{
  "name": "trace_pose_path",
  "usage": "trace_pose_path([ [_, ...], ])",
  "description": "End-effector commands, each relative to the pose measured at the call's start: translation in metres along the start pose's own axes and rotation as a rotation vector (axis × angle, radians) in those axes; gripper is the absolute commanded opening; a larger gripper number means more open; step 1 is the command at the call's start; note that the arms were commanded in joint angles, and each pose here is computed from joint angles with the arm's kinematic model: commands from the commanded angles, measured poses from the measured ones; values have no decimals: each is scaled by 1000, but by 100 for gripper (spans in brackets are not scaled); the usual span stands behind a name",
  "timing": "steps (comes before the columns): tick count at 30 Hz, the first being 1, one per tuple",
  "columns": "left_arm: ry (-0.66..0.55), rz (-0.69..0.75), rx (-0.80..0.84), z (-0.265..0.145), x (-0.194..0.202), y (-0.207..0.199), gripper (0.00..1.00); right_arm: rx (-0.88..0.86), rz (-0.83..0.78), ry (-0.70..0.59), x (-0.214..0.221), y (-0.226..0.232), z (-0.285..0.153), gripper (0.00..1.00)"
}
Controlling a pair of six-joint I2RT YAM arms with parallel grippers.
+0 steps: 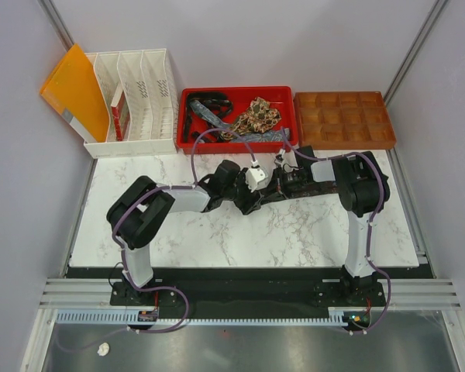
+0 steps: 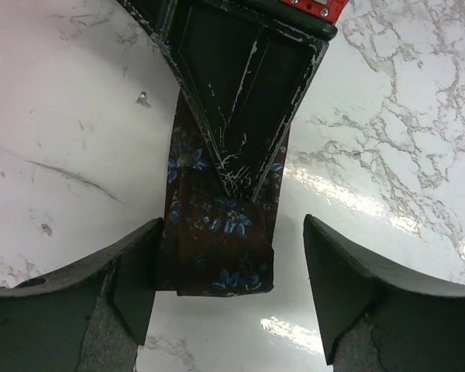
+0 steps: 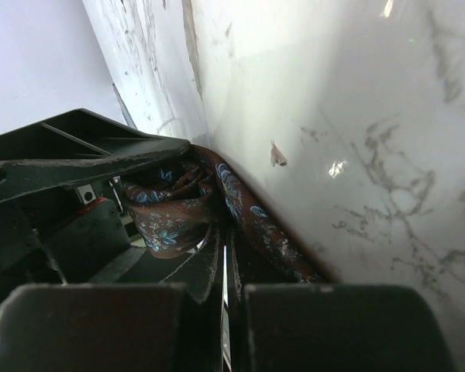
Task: Roll the ties
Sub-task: Roll the tie at the center of the board.
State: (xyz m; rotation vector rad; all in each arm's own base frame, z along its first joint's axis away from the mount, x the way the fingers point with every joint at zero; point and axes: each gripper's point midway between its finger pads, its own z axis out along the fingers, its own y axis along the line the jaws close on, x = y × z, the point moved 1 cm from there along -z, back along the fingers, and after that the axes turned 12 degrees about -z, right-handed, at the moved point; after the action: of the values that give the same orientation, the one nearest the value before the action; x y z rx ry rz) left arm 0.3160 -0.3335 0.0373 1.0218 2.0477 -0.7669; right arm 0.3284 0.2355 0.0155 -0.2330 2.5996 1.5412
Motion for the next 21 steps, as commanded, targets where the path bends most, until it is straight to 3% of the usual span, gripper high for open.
trace_pose_path([
  [1,-110,27,-23,1,-16,-2,76,107,52,71,29,-36,7,0],
  [7,-58,92,0,3,2,-4,56,80,48,83,33,-31,6,0],
  [14,66,47,36,3,9,-8,21,-2,14,69,19,-11,3,1],
  [21,122,-20,5,5,18,0,2,-89,-49,-4,-18,26,-23,24],
])
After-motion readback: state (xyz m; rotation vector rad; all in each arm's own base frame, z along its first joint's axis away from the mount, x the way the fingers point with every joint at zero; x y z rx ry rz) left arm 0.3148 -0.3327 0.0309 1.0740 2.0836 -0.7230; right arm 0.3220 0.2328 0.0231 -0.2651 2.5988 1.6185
